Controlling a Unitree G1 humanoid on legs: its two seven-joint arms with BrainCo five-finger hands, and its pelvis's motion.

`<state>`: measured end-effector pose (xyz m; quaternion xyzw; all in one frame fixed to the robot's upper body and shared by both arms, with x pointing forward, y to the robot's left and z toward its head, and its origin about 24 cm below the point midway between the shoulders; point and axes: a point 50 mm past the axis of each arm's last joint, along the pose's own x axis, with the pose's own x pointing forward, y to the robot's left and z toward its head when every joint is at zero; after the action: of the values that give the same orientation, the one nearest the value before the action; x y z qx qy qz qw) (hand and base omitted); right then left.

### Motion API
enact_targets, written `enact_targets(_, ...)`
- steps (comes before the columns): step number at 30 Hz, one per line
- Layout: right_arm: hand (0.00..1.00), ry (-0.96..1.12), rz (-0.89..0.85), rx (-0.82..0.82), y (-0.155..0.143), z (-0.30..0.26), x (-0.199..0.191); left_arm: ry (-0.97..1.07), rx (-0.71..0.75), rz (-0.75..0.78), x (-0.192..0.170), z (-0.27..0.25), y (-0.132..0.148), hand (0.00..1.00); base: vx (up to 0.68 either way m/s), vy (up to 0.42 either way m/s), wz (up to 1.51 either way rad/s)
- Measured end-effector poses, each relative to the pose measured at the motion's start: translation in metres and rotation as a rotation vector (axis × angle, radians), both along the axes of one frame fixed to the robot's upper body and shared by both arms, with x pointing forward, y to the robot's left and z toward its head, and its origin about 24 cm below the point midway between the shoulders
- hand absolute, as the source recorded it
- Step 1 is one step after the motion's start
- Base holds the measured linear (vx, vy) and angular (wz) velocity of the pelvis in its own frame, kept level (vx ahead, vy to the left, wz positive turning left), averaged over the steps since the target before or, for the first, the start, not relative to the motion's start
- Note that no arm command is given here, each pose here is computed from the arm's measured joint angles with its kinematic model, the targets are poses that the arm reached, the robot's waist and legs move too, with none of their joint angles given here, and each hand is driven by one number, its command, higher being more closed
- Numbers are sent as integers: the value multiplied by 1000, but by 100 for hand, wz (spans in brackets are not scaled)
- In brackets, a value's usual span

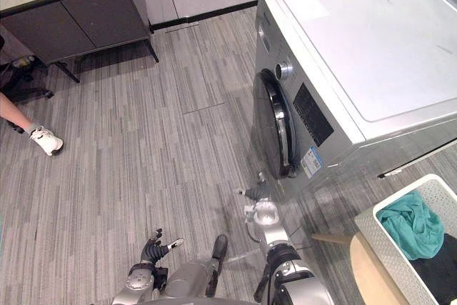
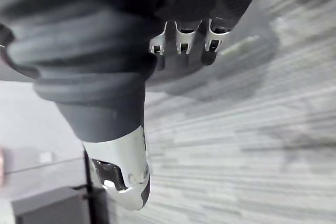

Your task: Pick up the laundry basket with both hands and put the clothes into the washing machine.

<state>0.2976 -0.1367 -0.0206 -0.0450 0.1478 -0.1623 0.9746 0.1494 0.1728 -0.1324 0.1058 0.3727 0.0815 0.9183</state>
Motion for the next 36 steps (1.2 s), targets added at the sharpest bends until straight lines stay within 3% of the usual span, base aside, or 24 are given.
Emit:
enact_targets(8,0,-81,-123,-44,-17,29,24,-11,3,1,3,1,-1,0,58,-29,-1)
enact_targets(15,0,-273,-77,13,-23,117,89,-146,5,0,40,23,4,0,-152,-36,10)
enact_targets(20,0,-315,-59,47,-29,143,101,-210,-10,13,56,34,6,0,-126,-56,32)
enact_targets(25,0,-385,16,130,-2,157,105,-265,-17,-37,76,45,-5,0,-42,-91,36)
enact_targets(28,0,-446,95,225,32,181,108,-320,-34,-48,88,54,-14,0,-16,-158,46)
enact_targets(30,0,-515,146,249,49,207,111,-344,-38,-63,92,59,-18,0,16,-162,60)
enact_targets(32,0,-673,317,253,84,255,104,-360,-42,-81,93,62,-22,0,60,-198,61)
enact_targets(36,0,-944,480,256,118,337,81,-415,-61,-85,97,71,-27,0,90,-209,61)
